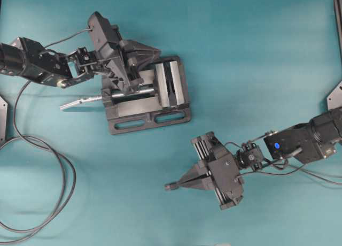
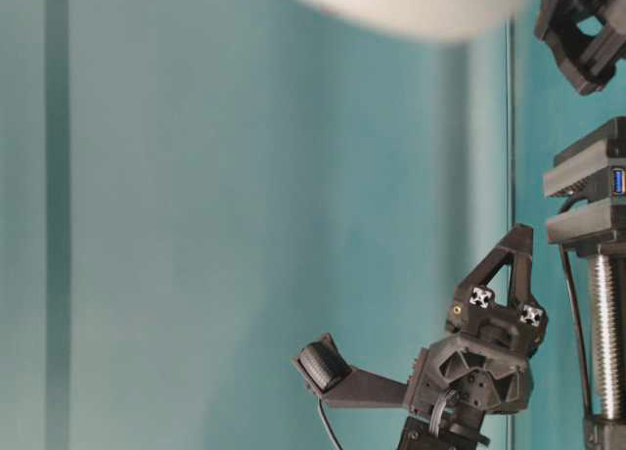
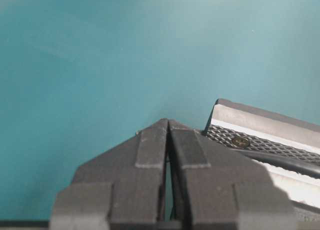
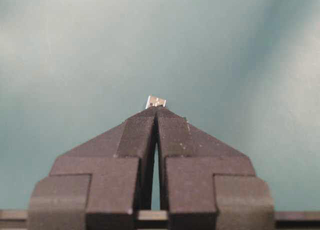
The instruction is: Insert the USB cable into the fixed female connector.
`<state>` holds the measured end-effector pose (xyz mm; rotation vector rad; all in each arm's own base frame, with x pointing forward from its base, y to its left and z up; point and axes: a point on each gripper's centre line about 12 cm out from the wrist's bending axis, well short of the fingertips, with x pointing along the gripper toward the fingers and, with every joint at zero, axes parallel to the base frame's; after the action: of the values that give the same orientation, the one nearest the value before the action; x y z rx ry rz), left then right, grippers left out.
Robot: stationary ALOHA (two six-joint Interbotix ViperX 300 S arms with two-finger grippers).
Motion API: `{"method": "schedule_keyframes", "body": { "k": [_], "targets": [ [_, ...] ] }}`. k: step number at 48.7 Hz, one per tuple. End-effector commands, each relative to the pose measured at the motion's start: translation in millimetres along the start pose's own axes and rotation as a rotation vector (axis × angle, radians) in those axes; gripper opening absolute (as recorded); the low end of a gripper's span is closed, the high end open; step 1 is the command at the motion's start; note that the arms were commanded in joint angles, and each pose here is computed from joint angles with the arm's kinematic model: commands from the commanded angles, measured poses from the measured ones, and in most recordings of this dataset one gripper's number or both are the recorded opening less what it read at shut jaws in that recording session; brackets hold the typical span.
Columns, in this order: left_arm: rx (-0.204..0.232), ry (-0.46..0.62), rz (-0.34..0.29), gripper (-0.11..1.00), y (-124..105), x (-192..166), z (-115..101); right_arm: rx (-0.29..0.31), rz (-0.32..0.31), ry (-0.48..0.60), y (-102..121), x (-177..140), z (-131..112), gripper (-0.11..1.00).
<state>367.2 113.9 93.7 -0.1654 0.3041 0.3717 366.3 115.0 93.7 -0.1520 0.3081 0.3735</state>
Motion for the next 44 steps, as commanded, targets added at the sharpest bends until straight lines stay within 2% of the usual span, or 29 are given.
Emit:
{"method": "schedule_keyframes", "body": {
  "k": [1,5,12,17,22,27,33,37,40,44],
  "targets": [
    [0.048,-0.039,-0.036,0.01,-7.4,-1.2,14.8,0.003,-0.003,-0.031,-0.8,2.7,9.2,0.0],
    [0.052,-0.04,-0.043,0.07,-9.2,-6.0,18.6,0.005,-0.001,-0.011,-0.6,4.5,9.3,0.0],
    [0.041,-0.038,-0.045,0.01,-9.7,-18.3,25.4,-0.005,0.006,-0.005,2.2,6.5,13.3,0.0],
    [0.038,-0.027,-0.046,0.02,-10.4,-27.3,30.9,-0.001,0.005,-0.016,1.8,7.7,15.9,0.0],
    [0.031,0.025,-0.047,0.07,-10.9,-39.7,33.9,0.001,0.004,-0.016,1.5,8.6,16.9,0.0],
    [0.044,0.067,-0.052,0.27,-12.7,-59.0,45.4,0.001,0.004,-0.011,1.3,9.1,17.5,0.0],
    [0.026,0.061,-0.06,0.64,-13.5,-92.8,66.1,0.005,0.005,0.001,1.9,9.4,16.4,0.0],
    [0.021,0.038,-0.085,0.85,-19.1,-113.5,71.4,0.011,0.004,-0.002,1.1,10.3,17.8,0.0],
    [0.032,0.011,-0.1,0.96,-21.3,-126.0,72.0,0.02,0.004,-0.007,1.4,11.5,19.7,0.0],
    [0.021,-0.014,-0.105,1.0,-19.4,-141.9,67.6,0.03,0.004,-0.013,1.0,12.7,21.9,0.01]
  ]
}}
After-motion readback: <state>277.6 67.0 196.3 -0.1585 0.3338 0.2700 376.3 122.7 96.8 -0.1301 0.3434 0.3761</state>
